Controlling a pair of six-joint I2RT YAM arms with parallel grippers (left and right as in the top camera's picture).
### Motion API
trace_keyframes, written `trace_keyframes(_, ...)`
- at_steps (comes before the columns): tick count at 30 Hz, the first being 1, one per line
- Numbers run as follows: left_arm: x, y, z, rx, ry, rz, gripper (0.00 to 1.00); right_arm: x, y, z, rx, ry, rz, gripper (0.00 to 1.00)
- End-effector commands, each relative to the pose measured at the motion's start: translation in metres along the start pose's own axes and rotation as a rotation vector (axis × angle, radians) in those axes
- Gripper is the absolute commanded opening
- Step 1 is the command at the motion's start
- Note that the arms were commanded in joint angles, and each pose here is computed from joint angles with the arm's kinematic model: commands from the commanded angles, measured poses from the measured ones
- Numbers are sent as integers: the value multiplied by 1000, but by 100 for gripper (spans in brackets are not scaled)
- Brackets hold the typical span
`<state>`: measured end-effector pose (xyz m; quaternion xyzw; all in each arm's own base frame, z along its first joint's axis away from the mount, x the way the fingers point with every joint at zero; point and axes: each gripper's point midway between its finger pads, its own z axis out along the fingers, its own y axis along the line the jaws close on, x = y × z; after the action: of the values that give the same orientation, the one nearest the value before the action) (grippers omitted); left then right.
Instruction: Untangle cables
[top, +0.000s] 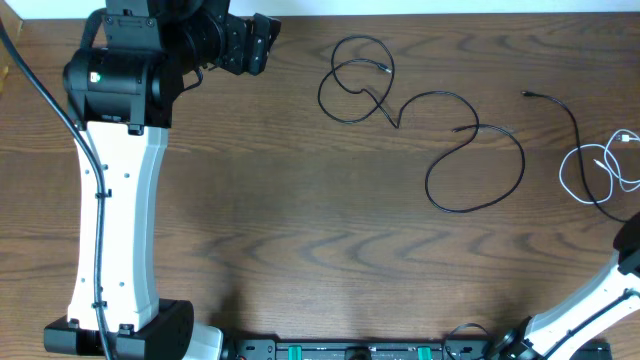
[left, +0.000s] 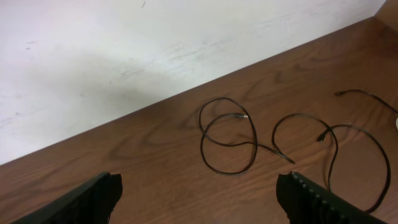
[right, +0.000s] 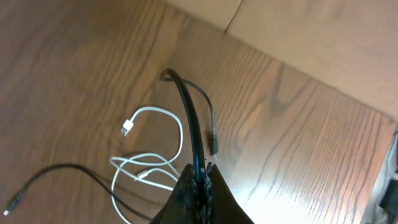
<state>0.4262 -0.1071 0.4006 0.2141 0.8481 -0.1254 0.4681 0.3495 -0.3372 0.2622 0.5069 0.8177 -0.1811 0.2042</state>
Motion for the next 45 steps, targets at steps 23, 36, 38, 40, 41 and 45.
trace_keyframes(23,2,-14,1,21,12,33,84,46,121,32,-158,68,-264,1)
trace_keyframes(36,2,-18,1,29,13,48,84,62,175,81,-188,58,-293,1)
trace_keyframes(38,2,-18,1,29,13,48,84,57,172,83,-185,50,-289,1)
trace_keyframes(40,2,-18,1,29,13,48,84,55,170,84,-187,47,-296,1)
trace_keyframes(41,2,-18,1,29,14,48,84,54,168,85,-182,45,-298,1)
trace_keyframes(45,2,-18,1,30,15,47,84,53,166,86,-176,43,-315,5)
